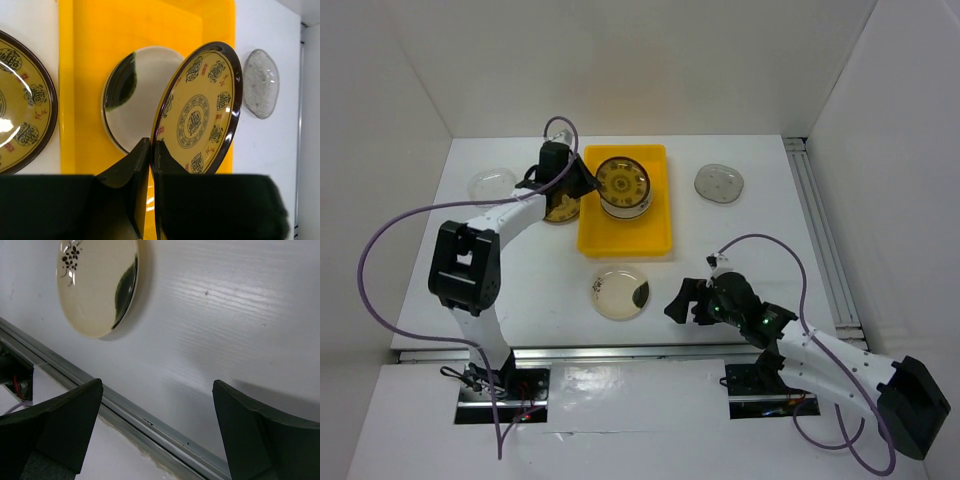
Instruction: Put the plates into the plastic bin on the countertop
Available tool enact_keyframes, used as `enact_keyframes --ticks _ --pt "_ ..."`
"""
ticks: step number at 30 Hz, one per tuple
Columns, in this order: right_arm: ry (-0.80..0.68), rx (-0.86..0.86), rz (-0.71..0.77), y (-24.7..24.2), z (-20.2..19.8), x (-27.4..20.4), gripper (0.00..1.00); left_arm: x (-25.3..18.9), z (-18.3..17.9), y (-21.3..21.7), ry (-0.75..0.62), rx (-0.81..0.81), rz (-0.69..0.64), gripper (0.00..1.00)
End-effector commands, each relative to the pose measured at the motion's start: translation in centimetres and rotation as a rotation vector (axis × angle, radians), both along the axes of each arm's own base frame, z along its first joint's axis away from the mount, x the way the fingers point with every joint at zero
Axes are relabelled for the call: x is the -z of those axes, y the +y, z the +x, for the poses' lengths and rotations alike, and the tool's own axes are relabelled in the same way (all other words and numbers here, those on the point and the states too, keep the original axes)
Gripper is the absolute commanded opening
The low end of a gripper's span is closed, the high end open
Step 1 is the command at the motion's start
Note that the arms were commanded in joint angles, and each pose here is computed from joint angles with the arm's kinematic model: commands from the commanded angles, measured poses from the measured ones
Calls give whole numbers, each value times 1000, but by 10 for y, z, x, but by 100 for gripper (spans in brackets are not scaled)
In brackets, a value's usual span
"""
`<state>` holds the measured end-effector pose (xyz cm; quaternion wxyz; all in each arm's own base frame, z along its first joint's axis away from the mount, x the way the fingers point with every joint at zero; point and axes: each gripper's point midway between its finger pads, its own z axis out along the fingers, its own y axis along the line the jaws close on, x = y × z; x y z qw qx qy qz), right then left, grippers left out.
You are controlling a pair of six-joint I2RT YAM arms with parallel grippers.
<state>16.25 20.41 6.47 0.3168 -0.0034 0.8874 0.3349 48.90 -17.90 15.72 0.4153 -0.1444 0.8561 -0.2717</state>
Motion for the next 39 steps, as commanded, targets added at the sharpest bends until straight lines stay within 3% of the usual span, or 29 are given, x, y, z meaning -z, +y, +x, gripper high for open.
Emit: enact_keyframes --ticks 1,12,14,15,16,18,21,25,31,34,39 --pt "-87 -2 79 17 13 -15 97 -4 21 -10 -57 37 -4 0" --pt "-140 -64 67 42 27 -13 96 36 42 -4 16 8 -4 0" --pt "-151 -57 57 45 33 -15 96 39 43 -6 21 21 2 5" --pt "-154 -46 49 45 37 -12 96 39 43 -6 21 21 2 10" --pt "-138 -46 33 47 38 -5 96 39 43 -6 21 21 2 24" --pt "-148 -37 35 50 44 -2 96 40 40 -4 29 13 8 39" --pt "-123 -24 44 59 54 8 93 32 36 -1 17 4 11 56" --pt "-105 -20 60 73 64 13 88 15 33 2 -19 -7 9 100" --pt "-46 25 12 77 75 35 76 -30 21 -3 -100 6 5 100" --pt "3 38 -11 76 73 50 65 -55 9 -4 -129 0 35 100" --pt "50 71 -42 72 72 65 34 -89 -15 -2 -152 -7 41 100"
